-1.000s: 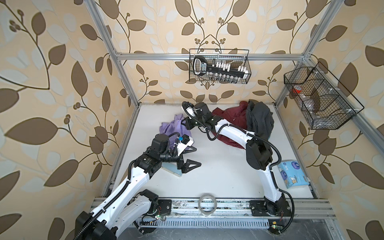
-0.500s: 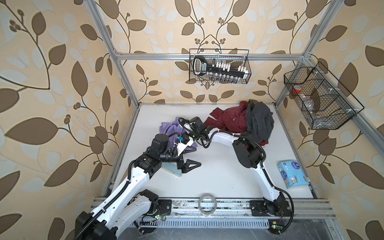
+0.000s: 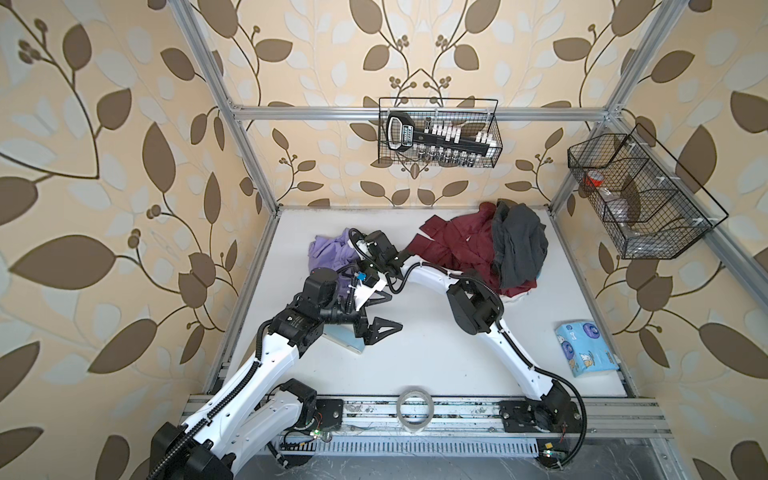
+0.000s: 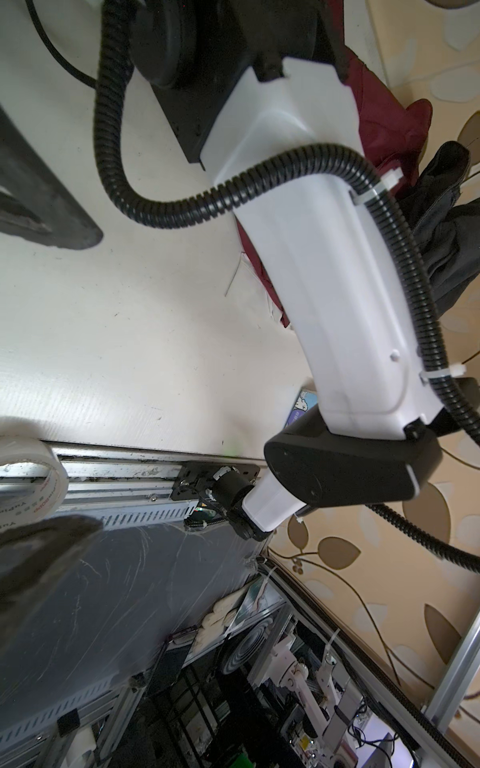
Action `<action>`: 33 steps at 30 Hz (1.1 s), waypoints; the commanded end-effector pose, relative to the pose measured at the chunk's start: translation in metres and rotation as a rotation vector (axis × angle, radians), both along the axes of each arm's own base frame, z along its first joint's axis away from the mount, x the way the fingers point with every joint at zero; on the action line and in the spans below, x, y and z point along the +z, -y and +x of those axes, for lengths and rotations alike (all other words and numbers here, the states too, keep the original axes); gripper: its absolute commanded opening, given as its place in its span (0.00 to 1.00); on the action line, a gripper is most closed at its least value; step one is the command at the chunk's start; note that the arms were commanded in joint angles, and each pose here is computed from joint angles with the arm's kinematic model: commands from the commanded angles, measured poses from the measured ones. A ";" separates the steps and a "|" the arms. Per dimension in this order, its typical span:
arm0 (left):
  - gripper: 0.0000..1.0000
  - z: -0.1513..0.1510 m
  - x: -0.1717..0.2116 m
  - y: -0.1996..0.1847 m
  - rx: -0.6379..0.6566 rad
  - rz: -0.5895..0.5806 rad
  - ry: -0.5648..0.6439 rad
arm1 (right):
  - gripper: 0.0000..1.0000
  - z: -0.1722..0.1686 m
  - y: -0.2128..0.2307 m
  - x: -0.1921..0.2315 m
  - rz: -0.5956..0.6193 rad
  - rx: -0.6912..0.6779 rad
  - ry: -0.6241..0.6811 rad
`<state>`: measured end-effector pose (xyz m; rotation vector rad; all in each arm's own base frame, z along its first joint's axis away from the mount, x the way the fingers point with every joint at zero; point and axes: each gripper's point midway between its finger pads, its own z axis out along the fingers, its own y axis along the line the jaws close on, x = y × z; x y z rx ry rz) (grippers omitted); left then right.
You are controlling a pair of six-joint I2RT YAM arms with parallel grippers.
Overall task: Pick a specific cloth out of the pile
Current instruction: 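Carry the lavender shirt toward the left gripper and lower it onto the table, then open the right gripper and draw it back toward the grey sweater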
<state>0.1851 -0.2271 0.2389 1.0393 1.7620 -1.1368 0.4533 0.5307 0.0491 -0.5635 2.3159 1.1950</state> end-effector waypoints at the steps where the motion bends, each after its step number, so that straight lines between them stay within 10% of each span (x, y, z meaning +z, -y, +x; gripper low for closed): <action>1: 0.99 0.000 0.006 0.003 -0.006 -0.015 0.034 | 0.33 0.005 -0.012 -0.020 0.079 -0.030 -0.085; 8: 0.99 0.001 0.004 0.003 -0.004 -0.018 0.027 | 0.48 0.032 -0.015 -0.011 0.207 -0.077 -0.065; 14: 0.99 0.003 0.005 0.003 0.006 -0.011 0.030 | 0.99 0.008 -0.014 0.031 0.231 0.078 0.045; 33: 0.99 -0.005 0.013 0.001 -0.007 -0.031 0.068 | 1.00 -0.053 0.140 0.100 -0.213 -0.078 0.146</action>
